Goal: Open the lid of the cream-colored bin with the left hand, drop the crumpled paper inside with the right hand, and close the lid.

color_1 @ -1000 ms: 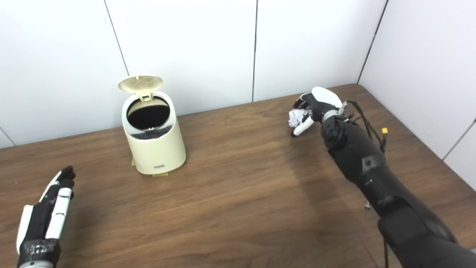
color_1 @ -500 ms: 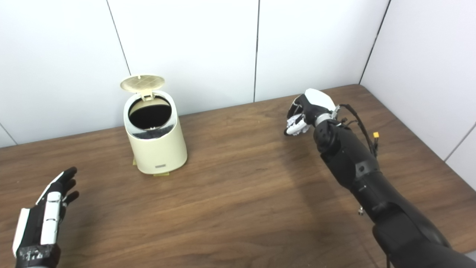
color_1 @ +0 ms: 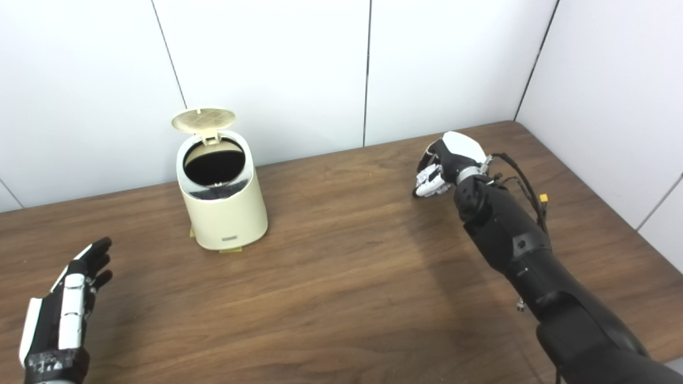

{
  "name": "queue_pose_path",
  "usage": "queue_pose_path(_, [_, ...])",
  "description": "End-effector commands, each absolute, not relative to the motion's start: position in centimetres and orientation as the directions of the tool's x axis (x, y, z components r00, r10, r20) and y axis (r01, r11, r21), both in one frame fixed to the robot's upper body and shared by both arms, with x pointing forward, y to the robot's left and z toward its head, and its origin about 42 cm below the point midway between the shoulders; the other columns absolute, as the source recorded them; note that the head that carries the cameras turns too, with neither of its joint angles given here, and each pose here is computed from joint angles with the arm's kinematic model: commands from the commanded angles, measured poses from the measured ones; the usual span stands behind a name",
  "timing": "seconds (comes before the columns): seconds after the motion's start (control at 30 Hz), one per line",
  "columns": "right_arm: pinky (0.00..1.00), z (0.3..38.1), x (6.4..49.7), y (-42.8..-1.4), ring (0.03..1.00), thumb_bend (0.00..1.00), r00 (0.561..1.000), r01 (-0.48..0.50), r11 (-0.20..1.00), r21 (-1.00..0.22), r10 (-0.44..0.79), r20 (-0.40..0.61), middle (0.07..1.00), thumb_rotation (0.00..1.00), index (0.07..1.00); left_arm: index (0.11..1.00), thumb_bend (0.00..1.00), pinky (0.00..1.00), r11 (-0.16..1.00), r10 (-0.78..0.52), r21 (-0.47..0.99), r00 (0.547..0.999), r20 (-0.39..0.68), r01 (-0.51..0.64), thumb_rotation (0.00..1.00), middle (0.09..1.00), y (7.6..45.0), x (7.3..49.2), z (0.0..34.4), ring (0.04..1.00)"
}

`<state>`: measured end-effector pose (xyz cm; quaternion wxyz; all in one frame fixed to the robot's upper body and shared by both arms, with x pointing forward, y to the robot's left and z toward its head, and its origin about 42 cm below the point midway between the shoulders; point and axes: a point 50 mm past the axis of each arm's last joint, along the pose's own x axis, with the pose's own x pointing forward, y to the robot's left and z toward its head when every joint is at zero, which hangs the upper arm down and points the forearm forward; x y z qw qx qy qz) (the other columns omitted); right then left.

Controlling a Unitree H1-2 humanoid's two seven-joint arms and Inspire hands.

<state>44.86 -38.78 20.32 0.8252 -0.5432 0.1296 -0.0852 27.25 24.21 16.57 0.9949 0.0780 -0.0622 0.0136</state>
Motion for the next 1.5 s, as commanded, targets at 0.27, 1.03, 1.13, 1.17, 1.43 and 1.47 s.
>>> queue_pose_path(0.27, [0.43, 29.4, 43.5, -33.0, 0.371, 0.51, 0.965, 0.259, 0.337, -0.905, -0.050, 0.258, 0.494, 0.00, 0.520, 0.895, 0.46, 0.92, 0.988, -0.012, 0.156, 0.983, 0.185, -0.017, 1.00, 0.924, 23.7, 28.1, 17.8, 0.927])
queue_pose_path(1.03, [0.33, 37.4, 40.1, -16.1, 0.386, 0.50, 0.720, 0.274, 0.641, -0.717, 0.357, 0.595, 0.499, 0.00, 0.524, 0.909, 0.60, 0.93, 0.979, -0.003, 0.202, 0.991, 0.134, -0.024, 0.99, 0.903, 21.0, 27.7, 15.2, 0.924])
queue_pose_path(1.13, [0.31, 37.5, 40.6, -14.3, 0.383, 0.49, 0.700, 0.262, 0.665, -0.700, 0.368, 0.612, 0.501, 0.00, 0.527, 0.917, 0.60, 0.93, 0.978, -0.007, 0.209, 0.991, 0.134, -0.022, 1.00, 0.915, 20.9, 27.6, 15.0, 0.931])
queue_pose_path(1.17, [0.31, 37.5, 40.7, -13.8, 0.385, 0.49, 0.698, 0.255, 0.671, -0.696, 0.370, 0.613, 0.501, 0.00, 0.525, 0.918, 0.59, 0.93, 0.977, -0.007, 0.210, 0.991, 0.134, -0.021, 1.00, 0.915, 20.9, 27.6, 15.0, 0.930])
queue_pose_path(1.43, [0.32, 36.2, 42.4, -11.8, 0.388, 0.50, 0.705, 0.207, 0.709, -0.674, 0.369, 0.605, 0.499, 0.00, 0.514, 0.922, 0.59, 0.92, 0.978, 0.000, 0.205, 0.991, 0.130, -0.027, 1.00, 0.918, 20.9, 27.5, 14.8, 0.922])
queue_pose_path(1.47, [0.32, 35.9, 42.6, -11.8, 0.386, 0.50, 0.711, 0.202, 0.713, -0.671, 0.364, 0.601, 0.499, 0.00, 0.518, 0.921, 0.59, 0.92, 0.979, -0.001, 0.204, 0.991, 0.130, -0.026, 1.00, 0.918, 20.9, 27.5, 14.7, 0.922])
